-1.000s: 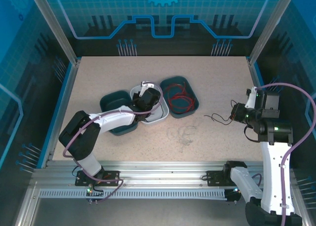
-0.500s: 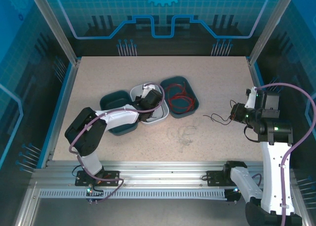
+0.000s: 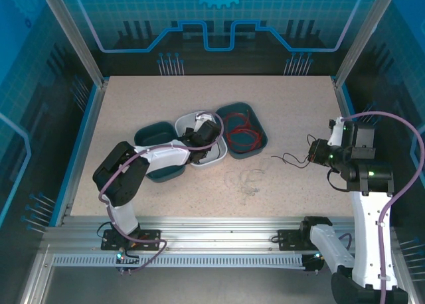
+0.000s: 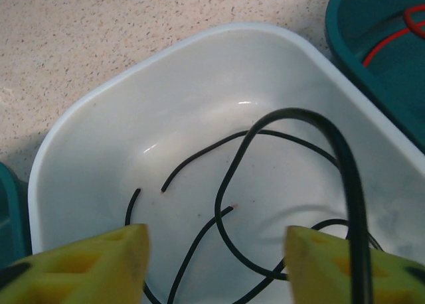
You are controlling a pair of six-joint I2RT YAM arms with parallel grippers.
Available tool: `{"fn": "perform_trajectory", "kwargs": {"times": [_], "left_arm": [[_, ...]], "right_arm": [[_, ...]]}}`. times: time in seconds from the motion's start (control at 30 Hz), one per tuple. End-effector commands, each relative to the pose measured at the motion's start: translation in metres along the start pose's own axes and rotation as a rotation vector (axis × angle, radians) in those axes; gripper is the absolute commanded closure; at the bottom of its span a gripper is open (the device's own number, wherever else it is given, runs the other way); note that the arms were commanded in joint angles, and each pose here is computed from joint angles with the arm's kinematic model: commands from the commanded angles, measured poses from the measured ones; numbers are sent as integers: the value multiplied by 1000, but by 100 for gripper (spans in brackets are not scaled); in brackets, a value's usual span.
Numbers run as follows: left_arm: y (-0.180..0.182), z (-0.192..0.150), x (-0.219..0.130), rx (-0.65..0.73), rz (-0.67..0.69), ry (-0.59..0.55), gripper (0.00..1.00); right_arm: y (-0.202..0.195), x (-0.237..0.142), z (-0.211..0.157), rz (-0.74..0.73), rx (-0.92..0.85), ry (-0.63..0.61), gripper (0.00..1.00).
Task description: Untangle the cables
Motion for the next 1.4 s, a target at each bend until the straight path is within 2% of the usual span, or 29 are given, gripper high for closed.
{"fn": "perform_trajectory", "kwargs": {"times": [0.0, 0.13, 0.23, 0.27, 0.3, 0.5, 0.7, 0.73, 0.87, 1.03, 1.13, 1.2, 1.37], "left_arm": [[-4, 24, -10, -21, -26, -70, 30], [0, 44, -24, -16, -28, -126, 20], [3, 55, -37, -29, -65, -151, 9], [4, 58, -41, -37, -82, -154, 2], [4, 60, -44, -43, -100, -156, 1], [10, 66, -60, -84, -153, -165, 1], [9, 60, -58, -57, -179, -144, 1], [7, 56, -57, -47, -209, -126, 2], [-1, 42, -54, -41, -320, -47, 25], [-12, 29, -52, -50, -449, 56, 46], [-18, 22, -48, -42, -494, 111, 50], [-19, 18, -46, -35, -499, 132, 56], [-23, 13, -43, -21, -528, 175, 57]], "right_arm": [[7, -5, 2, 40, -38, -17, 100], [11, -4, 3, 40, -64, -16, 100], [15, -5, 5, 39, -82, -18, 100], [16, -5, 5, 39, -89, -17, 100], [17, -5, 6, 41, -94, -19, 100], [30, -3, 11, 49, -146, -18, 100], [41, -3, 17, 37, -195, -30, 100], [43, -3, 17, 38, -198, -28, 100], [44, 1, 16, 28, -195, -20, 100], [42, 3, 15, 12, -185, -13, 100], [42, 1, 14, 5, -182, -14, 100], [41, 0, 14, 3, -182, -18, 100], [40, 0, 12, -3, -182, -14, 100]]}}
Point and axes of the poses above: each hand's point on the last joint's axis, 136 mm out from that joint toward the fingers, its own x axis out along the fingers, its own y axis along the line the jaws close on, z = x × y, the point moved 10 cm from there along -x, back along the fingers, and after that the axes turned 5 degrees about -x, right-handed, at the moved point
